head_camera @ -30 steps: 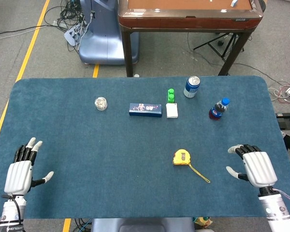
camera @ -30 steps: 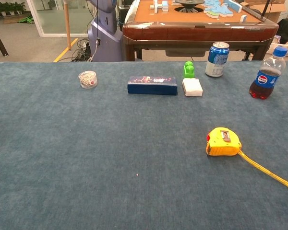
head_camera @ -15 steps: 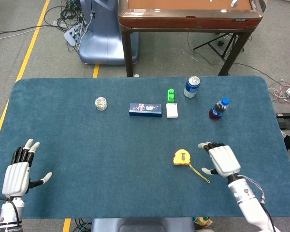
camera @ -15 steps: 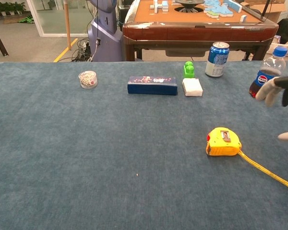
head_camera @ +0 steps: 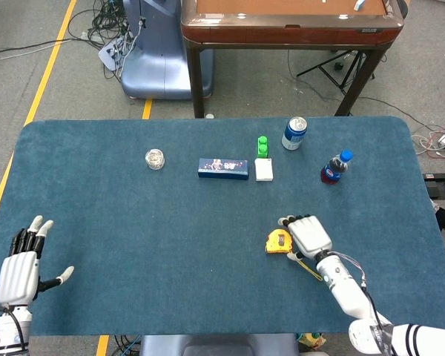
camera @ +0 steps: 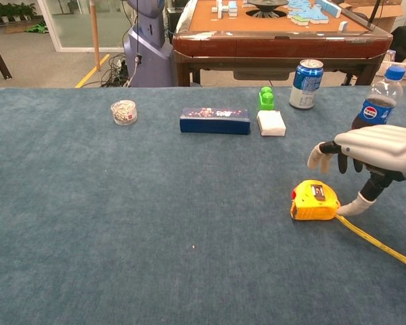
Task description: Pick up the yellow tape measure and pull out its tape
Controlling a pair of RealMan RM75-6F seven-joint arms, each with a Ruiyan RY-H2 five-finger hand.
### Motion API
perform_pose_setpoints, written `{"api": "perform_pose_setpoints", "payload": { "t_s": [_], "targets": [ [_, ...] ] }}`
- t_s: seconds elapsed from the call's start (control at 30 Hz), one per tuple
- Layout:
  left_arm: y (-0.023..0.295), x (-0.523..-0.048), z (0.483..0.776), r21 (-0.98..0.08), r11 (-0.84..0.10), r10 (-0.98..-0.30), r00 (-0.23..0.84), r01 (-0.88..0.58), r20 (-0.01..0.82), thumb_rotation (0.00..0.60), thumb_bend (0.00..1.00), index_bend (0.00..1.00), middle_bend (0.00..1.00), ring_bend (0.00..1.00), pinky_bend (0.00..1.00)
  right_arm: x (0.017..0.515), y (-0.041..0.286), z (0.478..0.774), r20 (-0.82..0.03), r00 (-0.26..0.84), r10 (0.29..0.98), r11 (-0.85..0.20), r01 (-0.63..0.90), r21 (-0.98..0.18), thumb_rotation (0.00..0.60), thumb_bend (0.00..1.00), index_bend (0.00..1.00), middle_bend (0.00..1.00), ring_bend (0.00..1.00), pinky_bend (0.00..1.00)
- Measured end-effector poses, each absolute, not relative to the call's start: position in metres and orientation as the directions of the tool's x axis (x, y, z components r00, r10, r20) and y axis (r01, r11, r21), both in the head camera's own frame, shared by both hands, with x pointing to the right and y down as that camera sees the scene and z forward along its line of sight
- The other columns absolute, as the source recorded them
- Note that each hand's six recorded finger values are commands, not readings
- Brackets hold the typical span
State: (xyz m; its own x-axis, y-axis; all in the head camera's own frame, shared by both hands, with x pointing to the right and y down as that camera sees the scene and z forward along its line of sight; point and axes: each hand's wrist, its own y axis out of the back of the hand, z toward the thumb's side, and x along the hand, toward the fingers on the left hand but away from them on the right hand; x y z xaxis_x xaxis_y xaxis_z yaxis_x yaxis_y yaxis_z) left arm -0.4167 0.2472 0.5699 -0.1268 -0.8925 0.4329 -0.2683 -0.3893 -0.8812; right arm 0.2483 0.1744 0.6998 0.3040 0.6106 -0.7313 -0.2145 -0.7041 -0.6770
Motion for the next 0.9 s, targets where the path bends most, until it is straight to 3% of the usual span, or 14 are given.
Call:
{"api": "perform_pose_setpoints", "payload": {
  "t_s": [0.57, 0.7, 0.9],
  "targets": [
    [0.247, -0.414, 0.574, -0.876, -0.399, -0.887, -0.128, -0.270, 0.443, 0.600, 0.13, 0.10, 0.00, 0.00, 0.00, 0.234, 0.177, 0.719, -0.755, 0.314, 0.576, -0.720, -0.243, -0.651, 0.600, 0.21, 0.26, 0.32, 0.36, 0.37],
    [0.247, -0.414, 0.574, -0.876, -0.399, -0.887, -0.129, -0.270, 0.444, 0.600, 0.13, 0.10, 0.00, 0.00, 0.00, 0.234, 0.178, 0.722, -0.761, 0.313, 0.568, -0.727, -0.243, -0.642, 0.600, 0.31, 0.28, 0.35, 0.36, 0.37],
    [0.245, -0.413, 0.577, -0.870, -0.407, -0.884, -0.120, -0.278, 0.452, 0.600, 0.13, 0.10, 0.00, 0.00, 0.00, 0.229, 0.179, 0.723, -0.762, 0.322, 0.561, -0.740, -0.218, -0.637, 0.600, 0.57, 0.48, 0.51, 0.39, 0.37]
  ]
}}
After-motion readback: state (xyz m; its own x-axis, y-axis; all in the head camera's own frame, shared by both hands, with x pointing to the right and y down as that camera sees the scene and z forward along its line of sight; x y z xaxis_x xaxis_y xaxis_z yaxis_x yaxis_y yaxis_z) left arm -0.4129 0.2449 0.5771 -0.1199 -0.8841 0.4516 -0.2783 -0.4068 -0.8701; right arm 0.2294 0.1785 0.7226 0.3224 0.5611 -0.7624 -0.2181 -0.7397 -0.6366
